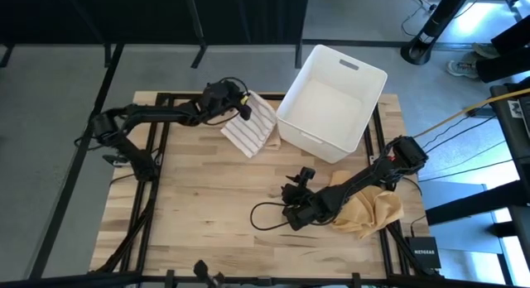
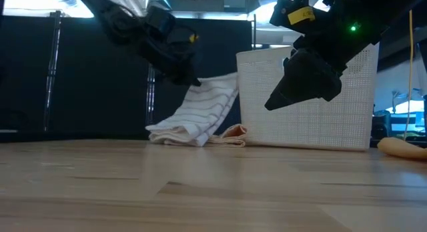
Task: Fold towel
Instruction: Stack the white towel on top of the yellow patterned towel, then fold the yellow towel
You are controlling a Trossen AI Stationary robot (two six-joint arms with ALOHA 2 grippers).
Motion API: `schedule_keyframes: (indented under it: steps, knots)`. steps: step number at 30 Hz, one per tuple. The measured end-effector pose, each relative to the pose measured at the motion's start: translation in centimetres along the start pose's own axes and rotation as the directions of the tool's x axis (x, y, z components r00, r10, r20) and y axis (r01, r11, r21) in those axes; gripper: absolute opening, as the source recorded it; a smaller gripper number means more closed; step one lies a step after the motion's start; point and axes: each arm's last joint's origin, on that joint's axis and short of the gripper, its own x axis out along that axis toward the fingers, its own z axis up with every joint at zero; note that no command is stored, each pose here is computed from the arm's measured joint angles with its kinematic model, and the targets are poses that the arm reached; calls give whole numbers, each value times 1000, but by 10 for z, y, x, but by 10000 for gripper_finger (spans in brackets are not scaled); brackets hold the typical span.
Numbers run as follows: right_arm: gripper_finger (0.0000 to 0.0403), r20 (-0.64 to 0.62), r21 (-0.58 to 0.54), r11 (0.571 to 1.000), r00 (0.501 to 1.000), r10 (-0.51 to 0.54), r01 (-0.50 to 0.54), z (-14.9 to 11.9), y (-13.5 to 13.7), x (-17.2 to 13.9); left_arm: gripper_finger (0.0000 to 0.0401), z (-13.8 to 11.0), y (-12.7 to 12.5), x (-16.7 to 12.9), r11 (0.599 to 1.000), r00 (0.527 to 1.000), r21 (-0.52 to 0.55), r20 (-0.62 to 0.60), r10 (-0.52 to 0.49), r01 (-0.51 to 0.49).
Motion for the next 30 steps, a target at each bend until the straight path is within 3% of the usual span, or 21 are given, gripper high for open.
schedule_keyframes:
  steps: [9,15,23,30]
  knots:
    - [206,-4,0,1000,1000,6,-6,0,0,0,18,-23,19,34,989,998,-136,7,64,-62]
    - [206,-5,-1,1000,1000,6,-6,0,0,0,31,-30,22,42,971,997,-231,9,71,-67]
    - [206,-5,-7,1000,1000,6,-6,0,0,0,106,-31,19,42,988,1000,-153,-1,-24,24]
    - [206,-6,-31,1000,1000,6,-6,0,0,0,159,-12,10,12,973,981,140,-83,-173,183]
